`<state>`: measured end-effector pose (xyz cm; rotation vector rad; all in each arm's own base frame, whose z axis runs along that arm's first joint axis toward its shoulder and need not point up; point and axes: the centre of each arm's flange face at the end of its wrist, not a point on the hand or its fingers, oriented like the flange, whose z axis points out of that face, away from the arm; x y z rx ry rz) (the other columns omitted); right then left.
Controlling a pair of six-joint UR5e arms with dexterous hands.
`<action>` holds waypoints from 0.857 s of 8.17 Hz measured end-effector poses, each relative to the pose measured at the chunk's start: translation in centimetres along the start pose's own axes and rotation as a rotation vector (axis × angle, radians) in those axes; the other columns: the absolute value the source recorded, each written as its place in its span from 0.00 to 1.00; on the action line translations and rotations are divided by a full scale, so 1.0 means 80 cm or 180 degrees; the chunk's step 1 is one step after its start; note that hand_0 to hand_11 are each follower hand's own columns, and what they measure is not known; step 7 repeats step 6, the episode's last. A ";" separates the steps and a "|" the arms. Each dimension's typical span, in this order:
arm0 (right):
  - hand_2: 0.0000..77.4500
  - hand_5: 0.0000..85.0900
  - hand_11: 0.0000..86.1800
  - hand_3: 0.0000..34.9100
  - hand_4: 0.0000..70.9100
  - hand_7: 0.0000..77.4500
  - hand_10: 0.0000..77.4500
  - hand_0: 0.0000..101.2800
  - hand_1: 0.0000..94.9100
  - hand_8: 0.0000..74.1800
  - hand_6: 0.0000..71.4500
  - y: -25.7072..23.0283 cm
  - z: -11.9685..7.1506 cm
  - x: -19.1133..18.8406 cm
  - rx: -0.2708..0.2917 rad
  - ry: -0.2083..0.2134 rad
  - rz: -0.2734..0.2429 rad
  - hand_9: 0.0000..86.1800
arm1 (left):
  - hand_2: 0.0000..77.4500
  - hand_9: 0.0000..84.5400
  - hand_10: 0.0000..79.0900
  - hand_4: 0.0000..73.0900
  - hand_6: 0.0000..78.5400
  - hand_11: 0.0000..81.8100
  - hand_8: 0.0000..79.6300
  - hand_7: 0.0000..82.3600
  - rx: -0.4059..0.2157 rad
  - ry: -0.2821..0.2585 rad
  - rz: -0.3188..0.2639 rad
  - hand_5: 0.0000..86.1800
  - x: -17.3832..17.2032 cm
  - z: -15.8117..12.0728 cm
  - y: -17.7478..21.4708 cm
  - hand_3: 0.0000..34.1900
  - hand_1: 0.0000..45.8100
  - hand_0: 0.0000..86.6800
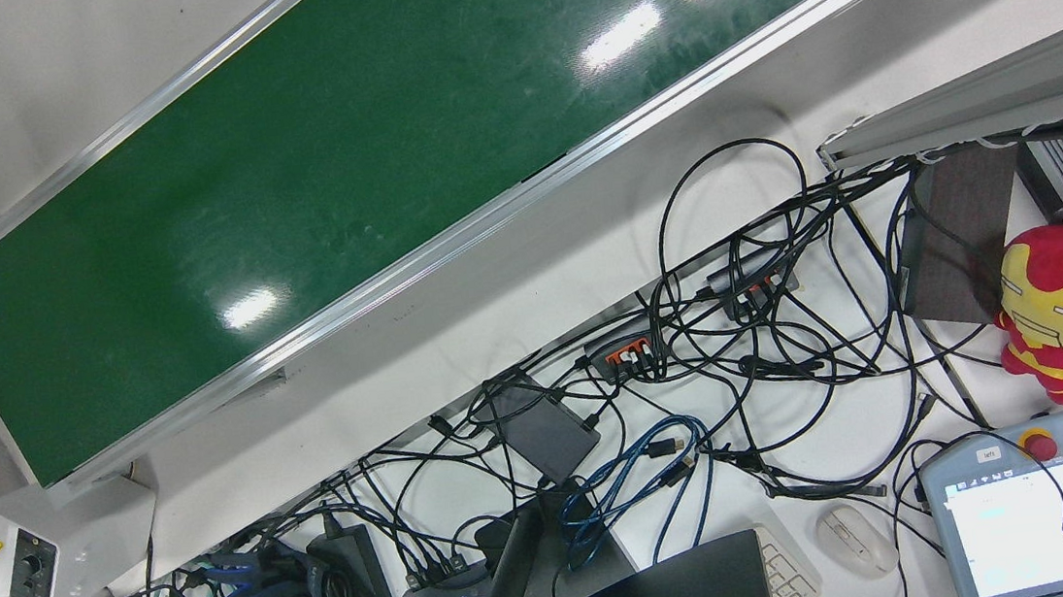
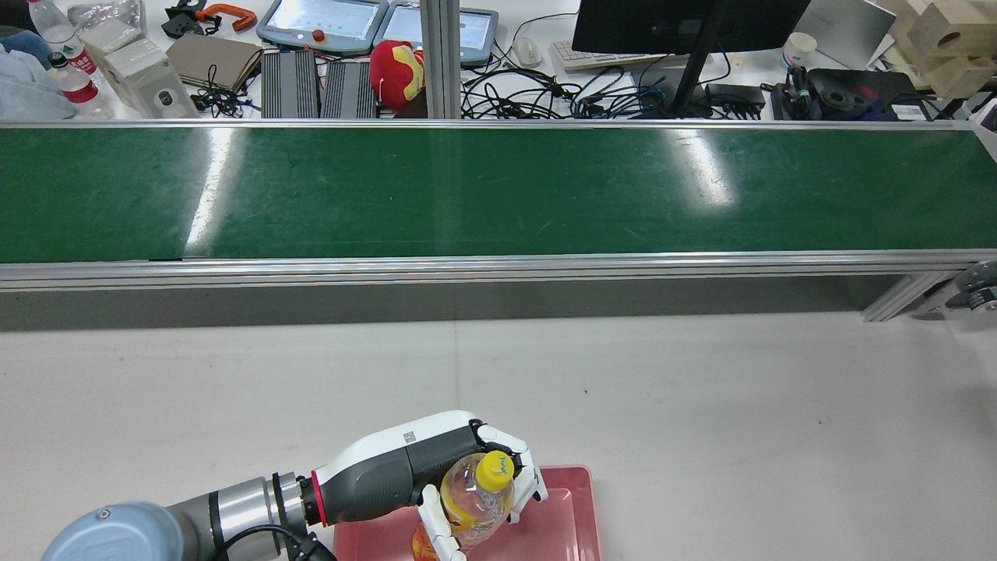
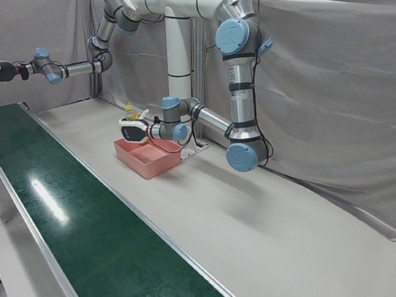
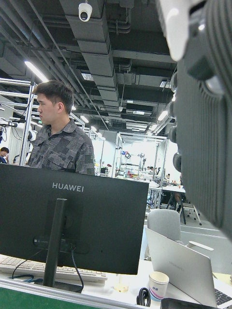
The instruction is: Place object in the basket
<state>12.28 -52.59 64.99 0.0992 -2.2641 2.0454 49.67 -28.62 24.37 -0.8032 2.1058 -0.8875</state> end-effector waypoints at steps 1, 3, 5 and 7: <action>0.01 0.00 0.00 0.00 0.00 0.01 0.00 0.00 0.00 0.00 0.00 0.000 0.000 0.000 0.0002 0.0001 -0.0001 0.00 | 0.04 0.31 0.30 0.65 0.43 0.46 0.21 0.50 0.0009 -0.0002 0.0000 0.67 -0.009 -0.026 -0.024 0.01 0.23 0.60; 0.01 0.00 0.00 0.01 0.00 0.01 0.00 0.00 0.00 0.00 0.00 -0.001 0.000 0.000 0.0004 -0.0001 -0.0001 0.00 | 0.00 0.16 0.19 0.40 0.00 0.30 0.12 0.05 0.0042 0.0004 0.0000 0.50 -0.021 -0.072 -0.062 0.00 0.12 0.59; 0.01 0.00 0.00 0.01 0.00 0.01 0.00 0.00 0.00 0.00 0.00 -0.001 0.000 0.000 0.0005 0.0000 0.0000 0.00 | 0.00 0.11 0.14 0.09 0.00 0.23 0.09 0.01 0.0008 0.0046 -0.0012 0.27 -0.013 -0.087 -0.063 0.01 0.10 0.58; 0.00 0.00 0.00 0.01 0.00 0.01 0.00 0.00 0.00 0.00 0.00 -0.001 0.000 0.000 0.0005 0.0000 0.0000 0.00 | 0.00 0.03 0.10 0.01 0.00 0.14 0.05 0.01 -0.0026 0.0084 -0.0012 0.02 -0.004 -0.089 -0.056 0.00 0.10 0.58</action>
